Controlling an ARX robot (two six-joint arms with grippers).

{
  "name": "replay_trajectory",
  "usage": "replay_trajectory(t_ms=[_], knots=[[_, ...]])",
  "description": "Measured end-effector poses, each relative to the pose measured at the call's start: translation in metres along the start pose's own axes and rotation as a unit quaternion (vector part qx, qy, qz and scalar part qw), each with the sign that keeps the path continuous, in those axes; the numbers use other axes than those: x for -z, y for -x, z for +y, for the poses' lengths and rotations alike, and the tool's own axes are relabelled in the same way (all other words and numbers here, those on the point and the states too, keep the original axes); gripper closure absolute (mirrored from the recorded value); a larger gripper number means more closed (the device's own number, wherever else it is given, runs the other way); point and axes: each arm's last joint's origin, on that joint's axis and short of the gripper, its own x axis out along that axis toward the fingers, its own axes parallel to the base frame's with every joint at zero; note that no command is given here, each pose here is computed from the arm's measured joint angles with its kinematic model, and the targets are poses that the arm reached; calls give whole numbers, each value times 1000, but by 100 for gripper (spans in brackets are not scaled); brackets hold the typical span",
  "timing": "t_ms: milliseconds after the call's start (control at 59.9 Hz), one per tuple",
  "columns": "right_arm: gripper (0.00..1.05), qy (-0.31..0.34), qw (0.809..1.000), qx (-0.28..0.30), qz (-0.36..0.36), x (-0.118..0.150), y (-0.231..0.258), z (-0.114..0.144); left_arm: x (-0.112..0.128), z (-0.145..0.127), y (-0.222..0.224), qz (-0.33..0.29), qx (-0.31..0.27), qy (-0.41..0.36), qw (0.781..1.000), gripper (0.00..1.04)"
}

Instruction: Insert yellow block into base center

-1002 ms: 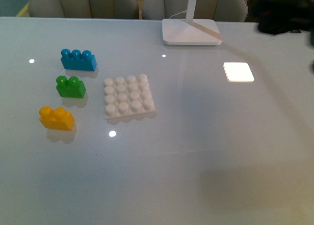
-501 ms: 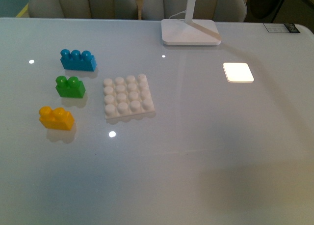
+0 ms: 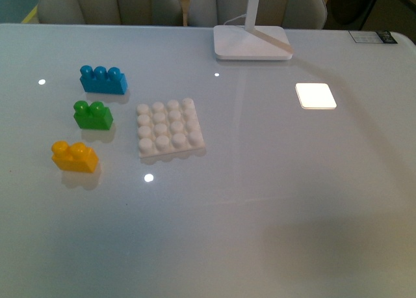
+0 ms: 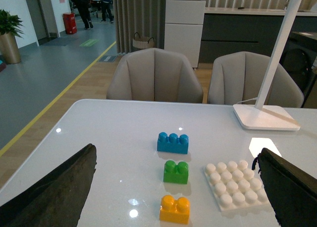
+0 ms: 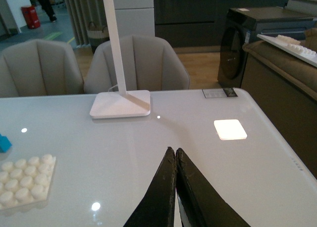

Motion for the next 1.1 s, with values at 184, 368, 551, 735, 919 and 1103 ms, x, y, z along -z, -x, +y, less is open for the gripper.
replay_trajectory(t_ms=[184, 368, 551, 735, 919, 1103], knots=[[103, 0, 1000, 0, -6, -4, 8, 0, 0, 0, 0, 0, 0, 0, 1000, 7], [103, 0, 1000, 0, -10, -6, 16, 0, 0, 0, 0, 0, 0, 0, 1000, 7], [103, 0, 1000, 0, -12, -7, 22, 0, 0, 0, 0, 0, 0, 0, 1000, 7], [103, 0, 1000, 0, -13, -7, 27, 0, 0, 0, 0, 0, 0, 0, 1000, 7], [103, 0, 1000, 0, -12, -7, 31, 0, 0, 0, 0, 0, 0, 0, 1000, 7], [103, 0, 1000, 0, -11, -6, 36, 0, 0, 0, 0, 0, 0, 0, 1000, 7]])
